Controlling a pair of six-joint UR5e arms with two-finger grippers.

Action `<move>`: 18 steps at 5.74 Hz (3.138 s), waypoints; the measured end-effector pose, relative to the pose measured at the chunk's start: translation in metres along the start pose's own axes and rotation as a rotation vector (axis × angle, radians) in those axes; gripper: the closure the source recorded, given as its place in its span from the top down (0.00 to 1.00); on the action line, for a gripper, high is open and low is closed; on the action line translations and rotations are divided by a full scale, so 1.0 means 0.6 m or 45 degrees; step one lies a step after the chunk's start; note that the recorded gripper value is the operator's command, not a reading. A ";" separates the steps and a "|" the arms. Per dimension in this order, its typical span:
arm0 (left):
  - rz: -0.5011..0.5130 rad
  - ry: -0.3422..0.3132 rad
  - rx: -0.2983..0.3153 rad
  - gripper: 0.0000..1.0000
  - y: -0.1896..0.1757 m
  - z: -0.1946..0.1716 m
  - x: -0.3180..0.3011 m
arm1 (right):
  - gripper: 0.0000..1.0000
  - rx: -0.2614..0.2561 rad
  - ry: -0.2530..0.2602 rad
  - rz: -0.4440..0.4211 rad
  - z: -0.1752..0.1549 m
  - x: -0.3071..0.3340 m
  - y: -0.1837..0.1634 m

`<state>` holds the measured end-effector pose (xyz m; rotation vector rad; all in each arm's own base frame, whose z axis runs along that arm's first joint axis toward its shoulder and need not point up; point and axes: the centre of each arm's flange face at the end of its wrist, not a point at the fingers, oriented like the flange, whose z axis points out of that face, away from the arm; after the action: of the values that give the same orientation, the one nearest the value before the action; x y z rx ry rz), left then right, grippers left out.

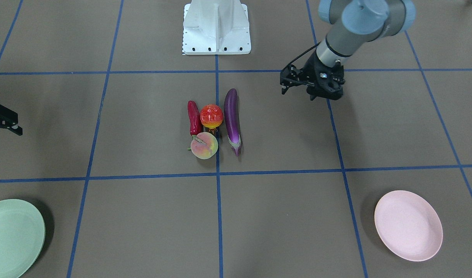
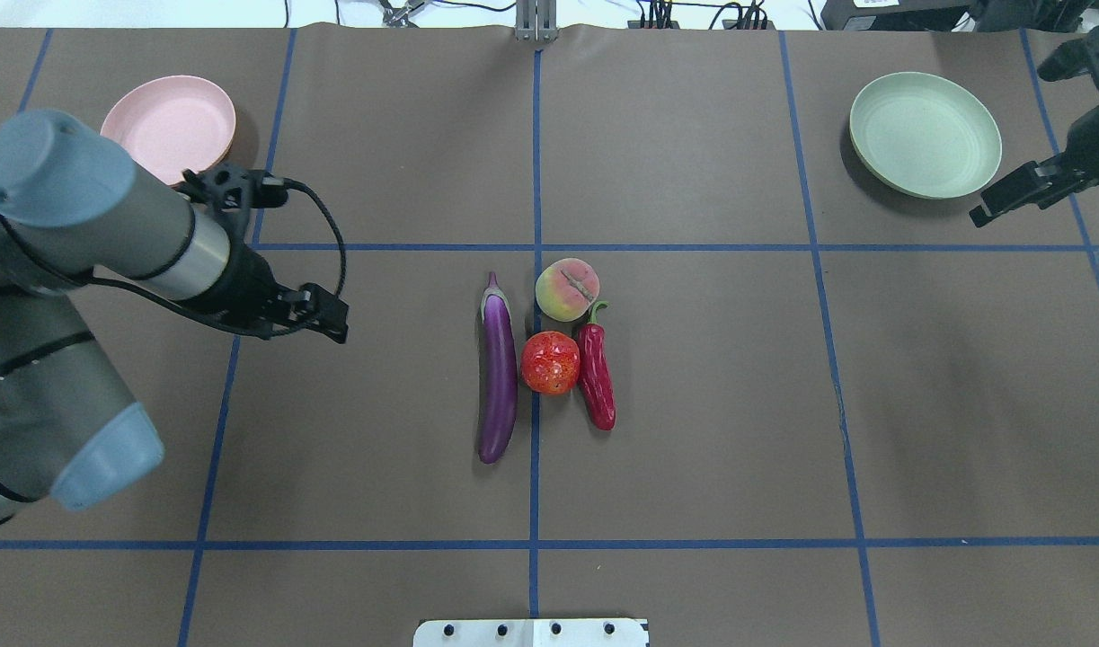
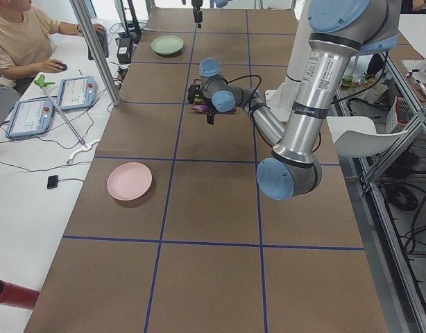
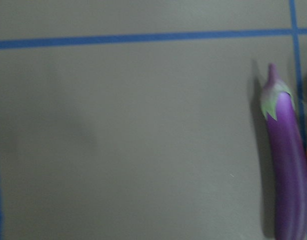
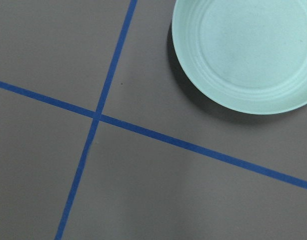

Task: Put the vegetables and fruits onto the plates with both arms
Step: 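Lower the left gripper and grasp the purple eggplant, then carry eggplant to pink plate with left gripper while right approaches peach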

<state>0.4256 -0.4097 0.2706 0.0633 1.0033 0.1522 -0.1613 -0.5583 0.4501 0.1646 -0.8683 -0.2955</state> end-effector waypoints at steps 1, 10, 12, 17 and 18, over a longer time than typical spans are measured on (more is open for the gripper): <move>0.053 -0.026 -0.012 1.00 0.003 0.079 0.094 | 1.00 -0.002 -0.026 0.023 0.013 -0.054 -0.033; 0.097 -0.084 -0.022 0.00 -0.038 0.179 0.223 | 1.00 0.071 -0.110 0.234 0.074 -0.301 -0.091; 0.018 -0.052 -0.002 0.00 -0.134 0.092 0.129 | 1.00 0.105 -0.100 0.405 0.103 -0.411 -0.102; -0.270 -0.272 0.029 0.00 -0.396 -0.083 -0.462 | 1.00 0.182 -0.109 0.764 0.162 -0.615 -0.086; -0.317 -0.310 0.009 0.88 -0.450 -0.065 -0.522 | 1.00 0.169 -0.098 0.775 0.182 -0.637 -0.085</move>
<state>0.2537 -0.7263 0.4780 -0.0362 0.7608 -0.0858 -0.4877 -0.4862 0.2295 0.0062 -0.9721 0.3269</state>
